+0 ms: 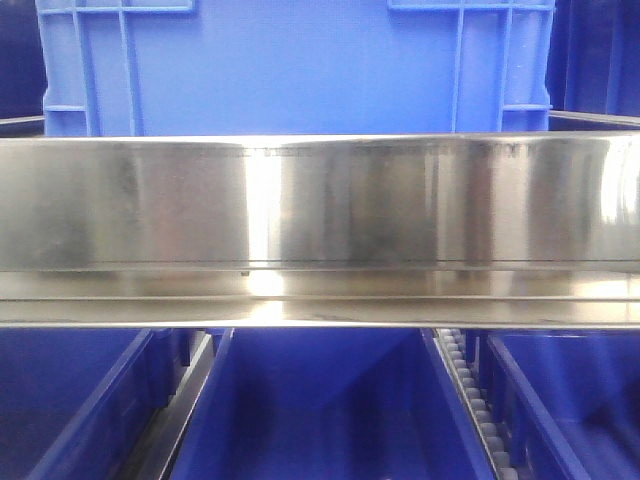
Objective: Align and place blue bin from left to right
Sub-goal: 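Grasp the rim of the blue bin on the upper shelf with both grippers, then pull the blue bin off the shelf toward the robot with both grippers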
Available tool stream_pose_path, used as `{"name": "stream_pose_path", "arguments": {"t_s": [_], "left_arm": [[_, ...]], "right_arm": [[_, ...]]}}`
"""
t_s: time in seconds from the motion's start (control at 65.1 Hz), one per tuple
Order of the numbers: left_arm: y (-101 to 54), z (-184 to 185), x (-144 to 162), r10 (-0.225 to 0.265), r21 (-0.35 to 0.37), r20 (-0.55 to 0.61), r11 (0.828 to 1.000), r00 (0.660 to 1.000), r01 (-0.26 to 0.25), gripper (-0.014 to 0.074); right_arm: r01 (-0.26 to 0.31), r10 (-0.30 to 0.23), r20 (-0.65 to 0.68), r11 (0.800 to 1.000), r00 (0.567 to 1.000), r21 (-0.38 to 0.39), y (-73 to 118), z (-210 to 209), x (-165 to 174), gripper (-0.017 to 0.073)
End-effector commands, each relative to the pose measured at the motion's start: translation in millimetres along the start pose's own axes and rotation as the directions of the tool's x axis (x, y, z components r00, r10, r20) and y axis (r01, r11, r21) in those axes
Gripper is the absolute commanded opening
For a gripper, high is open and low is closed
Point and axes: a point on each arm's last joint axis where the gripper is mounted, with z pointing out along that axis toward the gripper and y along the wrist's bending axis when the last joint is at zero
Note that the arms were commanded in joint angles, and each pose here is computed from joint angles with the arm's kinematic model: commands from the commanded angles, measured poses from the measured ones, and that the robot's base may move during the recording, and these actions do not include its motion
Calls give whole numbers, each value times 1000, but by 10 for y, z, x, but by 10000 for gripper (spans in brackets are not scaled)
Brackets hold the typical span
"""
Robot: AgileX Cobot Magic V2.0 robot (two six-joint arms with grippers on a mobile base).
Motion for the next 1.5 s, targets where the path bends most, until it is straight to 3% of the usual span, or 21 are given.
{"name": "stream_pose_path", "arguments": {"t_s": [0.0,0.061,0.153,0.292,0.43,0.629,0.767,0.906,1.028,1.151,1.243,1.305,1.489], "left_arm": [[8,108,-149,6,-1,-72,1000,997,-6,397],[6,241,-229,7,0,-101,1000,995,-7,499],[-2,473,-327,3,4,-159,1000,987,-3,613],[-71,722,-484,-10,85,-215,996,977,29,610],[-222,1019,-619,9,200,-302,978,953,54,604],[-603,1546,-748,79,349,-418,934,905,80,599],[-906,1956,-771,136,397,-504,913,853,89,599],[-1097,2362,-788,162,383,-583,919,796,93,599],[-1196,2703,-808,144,308,-644,948,752,83,598],[-1268,2961,-756,151,255,-692,966,706,44,598],[-1323,3110,-675,115,213,-718,975,686,59,598],[-1387,3219,-581,97,195,-732,978,674,70,598],[-1504,3403,-297,117,193,-771,980,626,54,598]], "right_arm": [[11,-11,-22,1000,1000,1,4,158,-185,496],[11,-11,-47,1000,999,2,5,304,-255,567],[10,-10,-88,1000,996,1,6,540,-345,561],[11,-17,-168,999,986,-35,39,864,-451,561],[-2,-35,-243,989,969,-148,178,1161,-587,561],[-36,-76,-388,961,919,-274,440,1600,-685,561],[-42,-123,-530,956,839,-289,556,1981,-690,559],[-38,-164,-650,958,742,-284,630,2303,-674,559],[0,-151,-749,980,646,-198,617,2577,-609,559],[-5,-113,-761,989,638,-151,671,2872,-510,559],[-27,-86,-775,991,626,-131,723,3010,-414,559],[-42,-63,-790,993,610,-111,753,3093,-324,559],[-38,-67,-829,994,556,-105,824,3325,-15,559]]}}
